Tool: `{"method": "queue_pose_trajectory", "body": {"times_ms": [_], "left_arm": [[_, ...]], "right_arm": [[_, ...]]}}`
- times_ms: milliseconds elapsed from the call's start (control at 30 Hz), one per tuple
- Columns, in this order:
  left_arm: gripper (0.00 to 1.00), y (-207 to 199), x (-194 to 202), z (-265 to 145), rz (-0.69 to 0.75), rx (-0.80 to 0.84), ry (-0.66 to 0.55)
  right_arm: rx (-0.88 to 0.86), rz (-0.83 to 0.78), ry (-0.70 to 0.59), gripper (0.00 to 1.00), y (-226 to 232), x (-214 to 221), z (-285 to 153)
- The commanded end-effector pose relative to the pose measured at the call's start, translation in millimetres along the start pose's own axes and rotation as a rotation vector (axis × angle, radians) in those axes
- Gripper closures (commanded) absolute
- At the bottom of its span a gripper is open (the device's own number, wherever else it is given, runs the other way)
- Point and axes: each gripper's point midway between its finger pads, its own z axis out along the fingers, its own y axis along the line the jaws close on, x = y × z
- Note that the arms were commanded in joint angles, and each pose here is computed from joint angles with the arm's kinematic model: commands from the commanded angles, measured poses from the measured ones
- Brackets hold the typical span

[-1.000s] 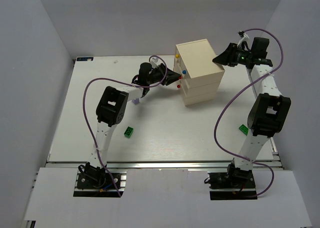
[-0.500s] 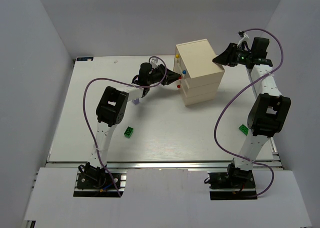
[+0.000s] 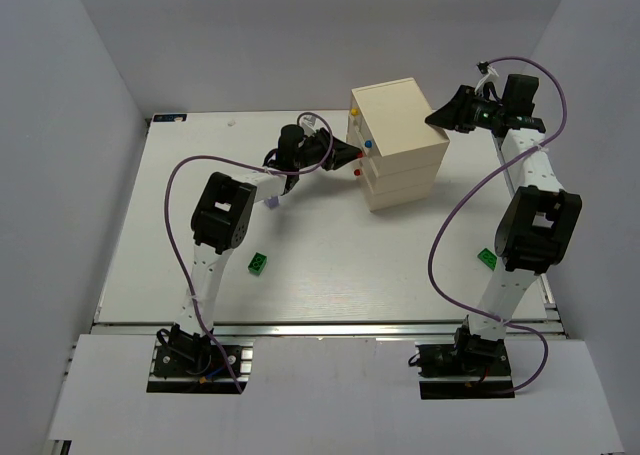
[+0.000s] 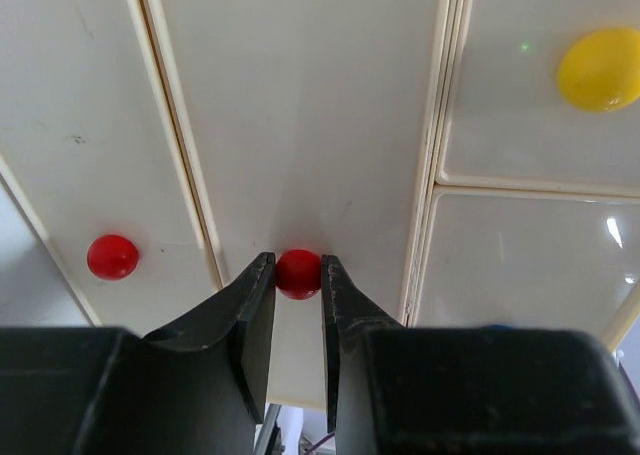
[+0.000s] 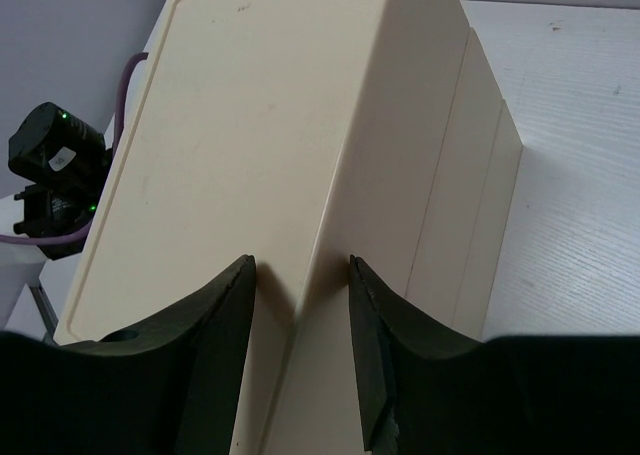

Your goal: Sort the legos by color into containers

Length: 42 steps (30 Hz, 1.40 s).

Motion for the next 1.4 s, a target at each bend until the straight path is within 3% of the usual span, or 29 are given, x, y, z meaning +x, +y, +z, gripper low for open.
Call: {"method": "queue_pose_trajectory", "body": {"times_ms": [0,567,1100,1167,1200,1233,1300,1367], "left_arm": [[0.88,-9.3,10.6,-8.9,0.006,-0.042,0.046],[0.91,-3.1,-18.3,-34.7,0.012,-0.073,0.013],[0.91,7.1,-20.9,-71.4,0.041,-0.109,0.016],[0.85,8.5,-20.9,-69.8,0.039,-0.107,0.024],[0.78,6.2,-21.4,-69.0,0.042,-0.102,0.028],[0.63,1.8,-23.9,-66.9,0.049,-0.094,0.029],[0.51,0.2,-25.2,-64.6,0.053,-0.085,0.036],[0.46,-7.8,-28.9,-62.1,0.068,-0.07,0.036]], "right_arm": [[0.065,0.128,0.126,0.55,-25.9,49.9,14.8],[0.124,0.131,0.132,0.57,-41.5,52.0,14.3],[0.135,0.137,0.135,0.57,-45.4,54.7,13.7],[0.125,0.132,0.135,0.51,-43.3,53.9,13.4],[0.118,0.134,0.139,0.47,-42.2,55.4,13.5],[0.1,0.13,0.136,0.43,-38.9,53.7,12.8],[0.069,0.12,0.135,0.32,-32.6,55.2,13.5],[0.038,0.102,0.117,0.22,-24.6,49.3,10.8]]}}
